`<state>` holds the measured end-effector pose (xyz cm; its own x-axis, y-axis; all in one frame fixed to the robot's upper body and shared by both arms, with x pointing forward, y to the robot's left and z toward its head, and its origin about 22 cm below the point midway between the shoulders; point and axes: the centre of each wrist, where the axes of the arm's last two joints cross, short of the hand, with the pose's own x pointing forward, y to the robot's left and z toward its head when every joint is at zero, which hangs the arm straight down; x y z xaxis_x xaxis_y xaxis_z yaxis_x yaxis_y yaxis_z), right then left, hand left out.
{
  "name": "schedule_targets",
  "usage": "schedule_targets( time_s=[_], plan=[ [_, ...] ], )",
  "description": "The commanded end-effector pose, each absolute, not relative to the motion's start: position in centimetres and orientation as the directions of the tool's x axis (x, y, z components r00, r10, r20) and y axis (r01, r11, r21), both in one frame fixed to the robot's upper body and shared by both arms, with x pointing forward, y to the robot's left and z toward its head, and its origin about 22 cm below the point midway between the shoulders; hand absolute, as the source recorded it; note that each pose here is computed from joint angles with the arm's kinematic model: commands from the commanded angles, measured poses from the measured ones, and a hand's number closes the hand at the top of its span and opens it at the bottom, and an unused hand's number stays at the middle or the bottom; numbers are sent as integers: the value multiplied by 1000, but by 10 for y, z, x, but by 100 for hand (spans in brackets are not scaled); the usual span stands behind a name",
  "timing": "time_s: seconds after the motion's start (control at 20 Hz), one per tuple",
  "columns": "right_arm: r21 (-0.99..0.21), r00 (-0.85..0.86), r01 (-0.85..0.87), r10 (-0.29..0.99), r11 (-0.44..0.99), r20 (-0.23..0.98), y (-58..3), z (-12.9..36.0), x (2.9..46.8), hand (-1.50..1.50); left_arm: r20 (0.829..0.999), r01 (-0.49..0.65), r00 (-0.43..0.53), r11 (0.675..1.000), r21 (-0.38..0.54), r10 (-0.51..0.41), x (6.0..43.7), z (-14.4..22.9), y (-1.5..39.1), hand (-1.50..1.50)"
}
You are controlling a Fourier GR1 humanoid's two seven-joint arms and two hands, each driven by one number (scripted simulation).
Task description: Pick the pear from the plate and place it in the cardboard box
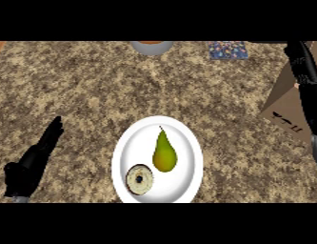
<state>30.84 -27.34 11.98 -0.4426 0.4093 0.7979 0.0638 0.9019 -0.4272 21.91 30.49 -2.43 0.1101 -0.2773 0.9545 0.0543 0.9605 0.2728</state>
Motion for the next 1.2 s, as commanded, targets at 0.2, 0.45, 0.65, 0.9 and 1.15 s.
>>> schedule_targets(
  time_s=[0.2, 0.45, 0.65, 0.9, 1.15],
  plan=[
    [-174, -379, -16, 155, 985, 912, -255, 171, 314, -150, 893, 132, -229, 896, 424, -388, 272, 52, 294, 0],
    [-379, -201, -24, 367, 925, 908, -257, 147, 288, -150, 902, 204, -249, 891, 405, -353, 284, 67, 278, 0],
    [-533, -331, -121, 473, 837, 817, -253, 113, 281, -150, 897, 206, -257, 886, 414, -360, 289, 71, 281, 0],
    [-696, -419, -161, 590, 700, 690, -242, 144, 304, -150, 902, 216, -262, 890, 401, -342, 289, 64, 258, 0],
    [-828, -363, -302, 745, 473, 559, -208, 155, 285, -150, 907, 222, -253, 892, 394, -338, 286, 60, 269, 0]
  ],
)
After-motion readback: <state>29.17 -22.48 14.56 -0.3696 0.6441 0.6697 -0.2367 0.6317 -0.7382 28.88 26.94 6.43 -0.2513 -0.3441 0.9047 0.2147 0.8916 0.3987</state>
